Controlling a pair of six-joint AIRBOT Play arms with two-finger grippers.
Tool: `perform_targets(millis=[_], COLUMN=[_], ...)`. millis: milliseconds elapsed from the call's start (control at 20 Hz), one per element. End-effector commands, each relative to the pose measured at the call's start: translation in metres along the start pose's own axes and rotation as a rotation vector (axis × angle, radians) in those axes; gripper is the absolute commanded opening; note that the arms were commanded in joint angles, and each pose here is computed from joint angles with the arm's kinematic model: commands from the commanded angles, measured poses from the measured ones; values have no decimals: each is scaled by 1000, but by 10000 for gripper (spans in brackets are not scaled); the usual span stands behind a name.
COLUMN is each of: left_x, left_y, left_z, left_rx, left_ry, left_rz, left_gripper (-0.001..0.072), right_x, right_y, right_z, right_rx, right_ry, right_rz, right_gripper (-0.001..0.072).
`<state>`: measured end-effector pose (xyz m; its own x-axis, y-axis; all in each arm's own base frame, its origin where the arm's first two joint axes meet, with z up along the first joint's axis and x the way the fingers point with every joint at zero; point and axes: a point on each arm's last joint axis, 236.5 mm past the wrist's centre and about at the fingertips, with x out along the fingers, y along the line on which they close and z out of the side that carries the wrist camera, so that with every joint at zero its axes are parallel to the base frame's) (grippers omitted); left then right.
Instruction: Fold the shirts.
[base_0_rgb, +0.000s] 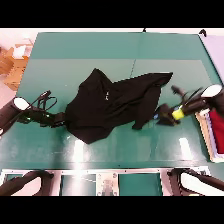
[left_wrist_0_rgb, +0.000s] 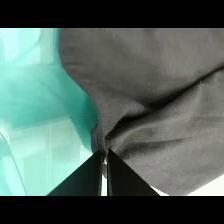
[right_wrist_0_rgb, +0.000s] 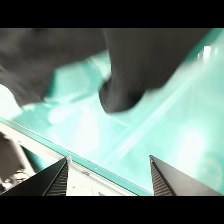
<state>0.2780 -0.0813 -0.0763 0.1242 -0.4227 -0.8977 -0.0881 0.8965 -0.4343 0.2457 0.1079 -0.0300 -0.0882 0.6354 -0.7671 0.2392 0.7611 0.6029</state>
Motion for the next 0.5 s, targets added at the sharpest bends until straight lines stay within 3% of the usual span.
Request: perform_targets(millis=[0, 100, 150, 300, 350, 450], left_x=[0, 0, 0, 0, 0, 0], left_y=[-1, -1, -2, -2, -2, -3], left_z=[0, 1, 1, 1, 0, 0], left_rx=[6, 4, 2, 1, 2, 20], left_ry=[1, -6, -6, -3, -2, -2], left_rz=[-3, -5, -8, -11, -10, -11], left_gripper=[26, 25, 26, 25, 25, 25], right_x=[56, 76, 84, 94, 94, 91], right_y=[-13, 2, 13, 26, 26, 32], right_z=[-21, -3, 9, 40, 45, 47], right_rx=[38, 1, -8, -11, -9, -29], right_ry=[-44, -116, -165, -266, -275, -272], right_rz=[-67, -57, -39, -30, -31, -24], right_gripper=[564, 515, 424, 390, 304, 30])
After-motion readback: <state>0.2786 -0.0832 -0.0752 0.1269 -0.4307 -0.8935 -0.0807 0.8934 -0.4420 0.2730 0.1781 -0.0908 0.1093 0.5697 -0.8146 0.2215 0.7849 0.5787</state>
